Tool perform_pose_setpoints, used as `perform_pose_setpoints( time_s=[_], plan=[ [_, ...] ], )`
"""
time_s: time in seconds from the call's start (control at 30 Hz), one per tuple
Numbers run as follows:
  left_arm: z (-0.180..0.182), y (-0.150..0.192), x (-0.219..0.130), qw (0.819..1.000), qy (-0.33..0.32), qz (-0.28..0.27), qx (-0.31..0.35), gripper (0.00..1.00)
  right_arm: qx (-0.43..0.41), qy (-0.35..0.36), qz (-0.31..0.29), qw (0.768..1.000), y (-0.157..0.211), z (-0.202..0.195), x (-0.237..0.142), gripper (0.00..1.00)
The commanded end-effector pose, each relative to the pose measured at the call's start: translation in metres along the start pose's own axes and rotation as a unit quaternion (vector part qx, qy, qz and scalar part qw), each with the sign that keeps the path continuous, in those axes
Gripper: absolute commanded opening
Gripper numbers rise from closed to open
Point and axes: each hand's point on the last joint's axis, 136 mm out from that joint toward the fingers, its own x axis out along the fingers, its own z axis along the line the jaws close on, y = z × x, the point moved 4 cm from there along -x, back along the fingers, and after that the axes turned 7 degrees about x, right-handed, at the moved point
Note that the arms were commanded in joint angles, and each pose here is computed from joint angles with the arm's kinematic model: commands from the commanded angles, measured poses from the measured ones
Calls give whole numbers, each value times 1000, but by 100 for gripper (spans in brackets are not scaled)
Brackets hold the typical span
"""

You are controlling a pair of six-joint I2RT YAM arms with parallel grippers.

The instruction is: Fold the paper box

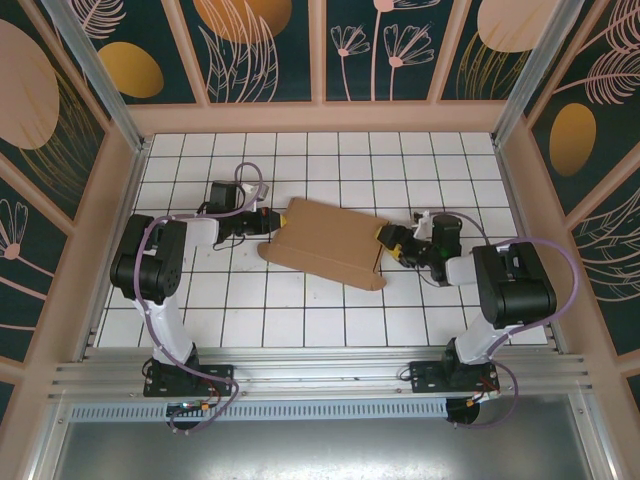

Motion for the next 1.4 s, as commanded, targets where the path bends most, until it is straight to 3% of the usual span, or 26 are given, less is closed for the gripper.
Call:
perform_pose_setpoints(
  time_s=[0.0,0.33,0.57,0.7,0.83,0.93,0.97,1.07,1.17,1.23,1.37],
  plan=[
    [39,88,8,983,-74,126,-114,0,-2,-32,20,999,12,12,1,76],
    [37,86,8,983,-67,121,-120,0,36,-104,64,992,31,22,9,77],
    [29,74,3,986,-63,98,-121,3,43,-100,43,993,26,25,16,52],
    [26,51,-15,984,-123,58,-117,19,44,-66,7,997,18,15,9,44],
    [21,16,-62,962,-250,-2,-106,26,20,-16,-17,1000,15,10,5,43],
    [0,0,-98,948,-285,-67,-128,28,15,3,-31,999,16,8,3,42],
    [-9,0,-104,947,-273,-78,-150,29,17,6,-35,999,17,7,3,42],
    [-52,17,-91,959,-144,-72,-234,37,27,3,-46,999,24,8,7,40],
    [-98,31,-84,946,-42,-126,-295,45,32,-9,-45,998,34,16,18,40],
    [-111,38,-85,930,-37,-151,-333,55,38,-12,-54,998,39,20,23,40],
    [-112,55,-81,903,-35,-140,-405,61,60,-22,-64,996,44,22,28,38]
  ],
)
